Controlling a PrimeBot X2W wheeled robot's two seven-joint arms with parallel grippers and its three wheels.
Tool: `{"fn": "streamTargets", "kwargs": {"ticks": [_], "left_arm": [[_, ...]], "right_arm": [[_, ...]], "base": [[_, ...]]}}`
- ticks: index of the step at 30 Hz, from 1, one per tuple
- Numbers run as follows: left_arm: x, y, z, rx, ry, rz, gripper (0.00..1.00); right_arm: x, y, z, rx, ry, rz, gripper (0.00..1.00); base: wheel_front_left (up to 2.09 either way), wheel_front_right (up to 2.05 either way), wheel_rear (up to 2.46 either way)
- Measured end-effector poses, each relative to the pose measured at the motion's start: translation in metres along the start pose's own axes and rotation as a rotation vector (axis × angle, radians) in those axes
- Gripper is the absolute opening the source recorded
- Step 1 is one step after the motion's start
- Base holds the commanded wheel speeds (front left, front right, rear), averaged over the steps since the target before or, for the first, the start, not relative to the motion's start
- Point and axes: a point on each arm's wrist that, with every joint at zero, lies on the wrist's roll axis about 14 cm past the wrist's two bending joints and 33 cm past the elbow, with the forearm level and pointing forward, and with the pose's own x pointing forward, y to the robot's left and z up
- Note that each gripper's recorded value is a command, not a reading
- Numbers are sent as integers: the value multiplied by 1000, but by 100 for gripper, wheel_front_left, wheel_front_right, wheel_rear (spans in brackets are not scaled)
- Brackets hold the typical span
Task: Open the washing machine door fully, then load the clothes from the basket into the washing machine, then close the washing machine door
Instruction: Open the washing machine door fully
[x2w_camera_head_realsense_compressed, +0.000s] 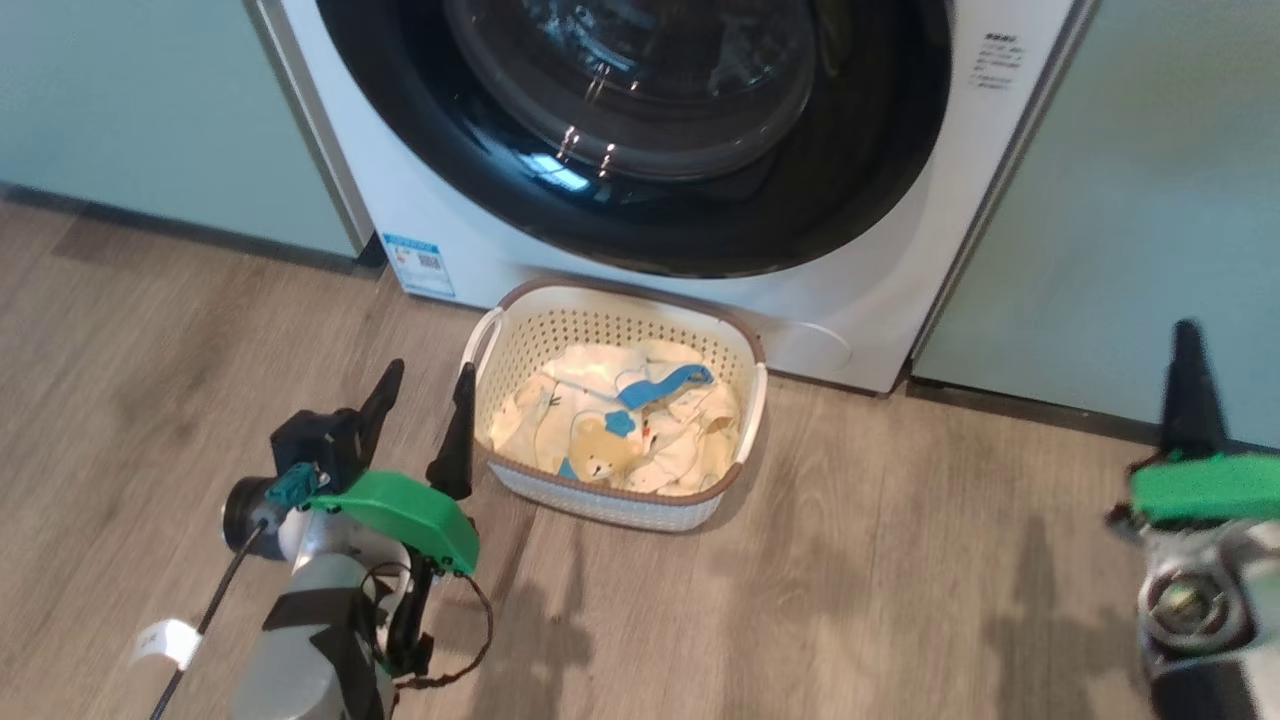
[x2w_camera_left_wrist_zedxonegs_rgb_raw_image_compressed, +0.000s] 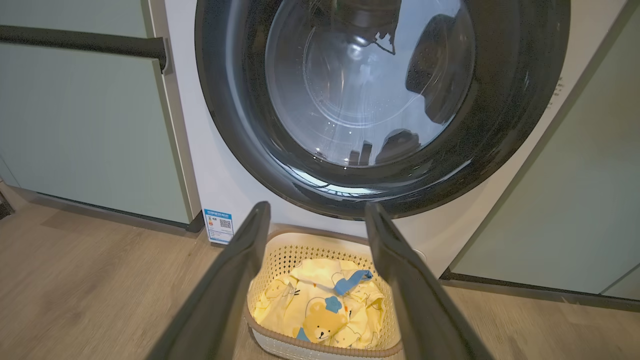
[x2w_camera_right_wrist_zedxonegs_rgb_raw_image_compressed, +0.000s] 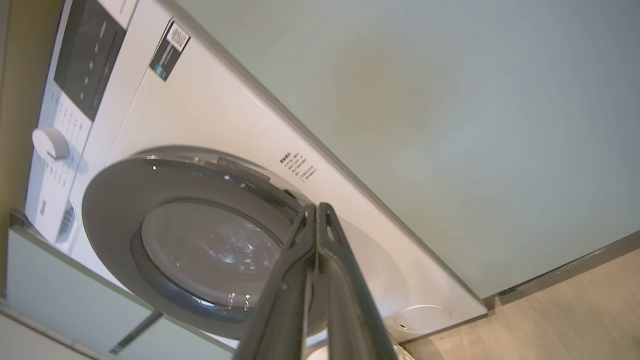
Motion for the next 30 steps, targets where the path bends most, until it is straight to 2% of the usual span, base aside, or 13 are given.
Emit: {"fn": "streamTargets", "kwargs": {"ticks": [7,14,22,30], "left_arm": [[-1,5,-14,-14,36,17,100],[5,10,-18,-18,45,34,100],[2,18,-28,-29,70,64,100],[4,24,-31,-31,79,84,100]], "right_arm": [[35,-8,7,297,-20,-45,0],[71,-18,3,510,49,-77,0],[113,-9,-5,657,179,-44,0],[141,-4,-31,692,341,-39,0]], "base": [[0,0,0],[0,0,0],[0,0,0],[0,0,0]]}}
